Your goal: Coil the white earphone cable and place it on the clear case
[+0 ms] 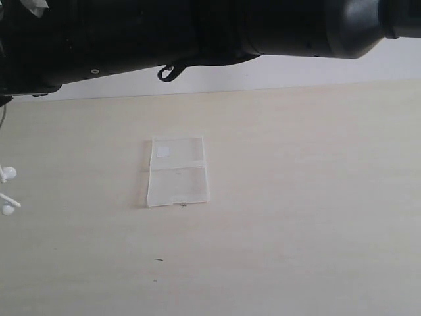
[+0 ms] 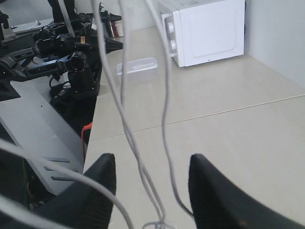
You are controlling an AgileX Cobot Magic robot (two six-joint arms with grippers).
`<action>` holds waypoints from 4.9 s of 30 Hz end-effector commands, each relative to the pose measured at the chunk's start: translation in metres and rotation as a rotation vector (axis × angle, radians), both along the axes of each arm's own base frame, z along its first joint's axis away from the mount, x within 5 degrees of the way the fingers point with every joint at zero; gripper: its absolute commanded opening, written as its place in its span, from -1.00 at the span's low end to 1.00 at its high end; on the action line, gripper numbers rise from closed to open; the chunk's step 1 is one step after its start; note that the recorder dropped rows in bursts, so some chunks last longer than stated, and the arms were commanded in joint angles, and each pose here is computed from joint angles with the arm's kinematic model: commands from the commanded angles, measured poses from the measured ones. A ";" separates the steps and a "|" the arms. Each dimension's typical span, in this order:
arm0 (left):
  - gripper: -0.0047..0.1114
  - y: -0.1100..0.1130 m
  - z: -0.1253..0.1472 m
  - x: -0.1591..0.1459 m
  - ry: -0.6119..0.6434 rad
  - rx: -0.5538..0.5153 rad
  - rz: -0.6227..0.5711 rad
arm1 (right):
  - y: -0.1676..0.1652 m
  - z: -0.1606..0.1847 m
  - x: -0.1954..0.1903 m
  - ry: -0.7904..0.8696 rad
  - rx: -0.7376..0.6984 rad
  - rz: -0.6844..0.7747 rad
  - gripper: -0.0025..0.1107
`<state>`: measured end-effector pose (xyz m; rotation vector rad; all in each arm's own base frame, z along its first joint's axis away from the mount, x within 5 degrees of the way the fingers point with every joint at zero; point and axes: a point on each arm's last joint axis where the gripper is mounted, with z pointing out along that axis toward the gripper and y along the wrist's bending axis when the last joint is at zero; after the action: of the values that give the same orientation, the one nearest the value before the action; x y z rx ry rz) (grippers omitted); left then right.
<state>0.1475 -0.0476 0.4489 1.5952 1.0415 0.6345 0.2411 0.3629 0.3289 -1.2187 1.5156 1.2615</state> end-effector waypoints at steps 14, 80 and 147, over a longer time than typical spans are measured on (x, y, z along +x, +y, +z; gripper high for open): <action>-0.92 -0.003 0.008 -0.003 -0.035 -0.070 -0.009 | 0.005 0.003 -0.006 -0.014 0.011 0.018 -0.59; -0.92 -0.001 0.012 -0.006 -0.071 -0.086 0.008 | 0.002 0.003 -0.010 -0.014 -0.025 0.045 0.17; -0.92 -0.001 0.013 -0.008 -0.078 -0.090 0.006 | -0.003 0.005 0.004 -0.033 -0.055 -0.116 -0.63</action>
<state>0.1430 -0.0482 0.4575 1.5032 1.0205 0.6372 0.2443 0.3610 0.3307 -1.1737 1.5954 1.1208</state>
